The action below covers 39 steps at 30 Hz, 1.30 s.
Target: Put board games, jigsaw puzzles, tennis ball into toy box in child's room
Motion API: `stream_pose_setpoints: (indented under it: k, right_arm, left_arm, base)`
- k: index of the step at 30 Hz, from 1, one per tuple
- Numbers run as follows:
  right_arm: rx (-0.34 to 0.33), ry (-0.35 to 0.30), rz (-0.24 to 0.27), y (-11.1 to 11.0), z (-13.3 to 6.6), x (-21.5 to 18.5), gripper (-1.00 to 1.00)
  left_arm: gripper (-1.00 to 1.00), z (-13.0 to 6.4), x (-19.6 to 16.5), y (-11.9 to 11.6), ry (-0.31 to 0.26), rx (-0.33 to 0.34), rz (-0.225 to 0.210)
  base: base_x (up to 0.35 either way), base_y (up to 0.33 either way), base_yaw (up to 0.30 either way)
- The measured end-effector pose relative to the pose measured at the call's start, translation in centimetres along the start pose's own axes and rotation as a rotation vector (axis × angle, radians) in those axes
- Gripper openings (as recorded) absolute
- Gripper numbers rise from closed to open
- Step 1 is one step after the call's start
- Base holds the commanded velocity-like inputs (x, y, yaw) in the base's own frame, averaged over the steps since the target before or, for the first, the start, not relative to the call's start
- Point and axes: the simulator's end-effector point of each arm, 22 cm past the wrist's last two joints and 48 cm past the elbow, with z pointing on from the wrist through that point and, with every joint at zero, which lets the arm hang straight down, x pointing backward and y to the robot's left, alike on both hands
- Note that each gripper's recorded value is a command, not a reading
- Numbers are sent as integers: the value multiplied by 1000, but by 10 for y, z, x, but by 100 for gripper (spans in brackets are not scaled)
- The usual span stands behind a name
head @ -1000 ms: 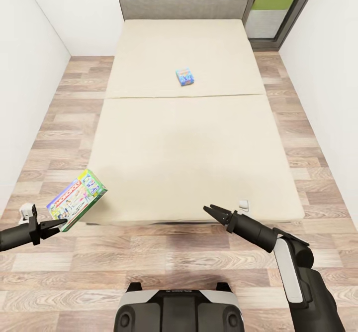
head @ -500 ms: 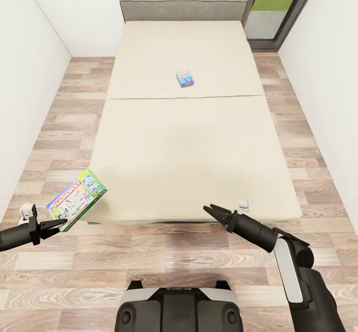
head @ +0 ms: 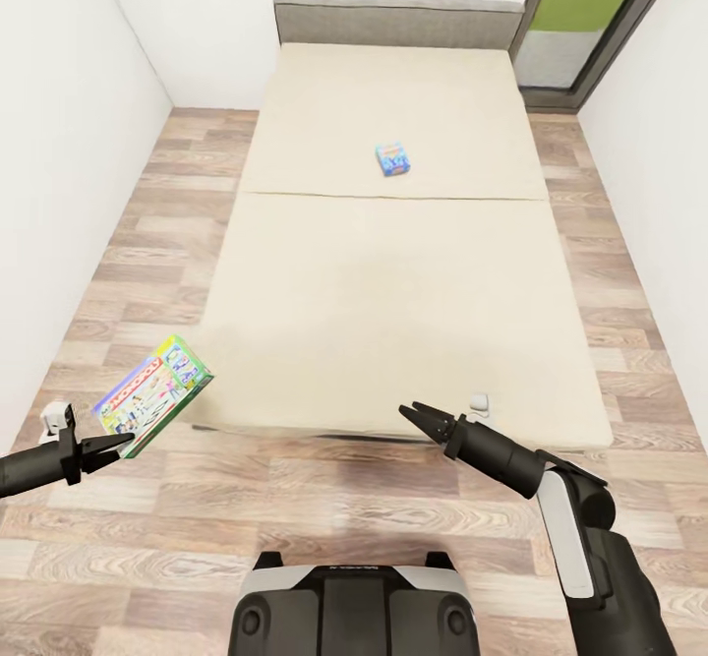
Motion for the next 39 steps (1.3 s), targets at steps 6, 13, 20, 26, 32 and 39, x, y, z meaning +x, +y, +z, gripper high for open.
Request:
stream_pose_setpoints:
  k: [6,13,20,26,32,39]
  right_arm:
    - [-5,-32,-44,9,-1,-7,100]
    - [-10,-47,-71,17,-3,-12,100]
    - [-22,-45,-82,24,-2,-13,100]
    - [-32,-44,-92,30,0,-14,100]
    - [-35,-59,-120,34,-1,-19,100]
    - [-39,-73,-142,42,-3,-24,100]
  left_arm:
    - [-100,-3,3,-7,0,7,6]
    - [-100,-5,4,-14,-3,15,16]
    - [-100,-6,3,-20,-6,23,28]
    - [-100,-7,2,-25,-10,29,38]
    - [-100,-9,1,-30,-14,33,47]
    - [-100,-12,2,-37,-18,40,56]
  base:
    - [0,0,200]
    - [0,0,172]
    - [0,0,152]
    - [0,0,129]
    - [0,0,95]
    - [0,0,78]
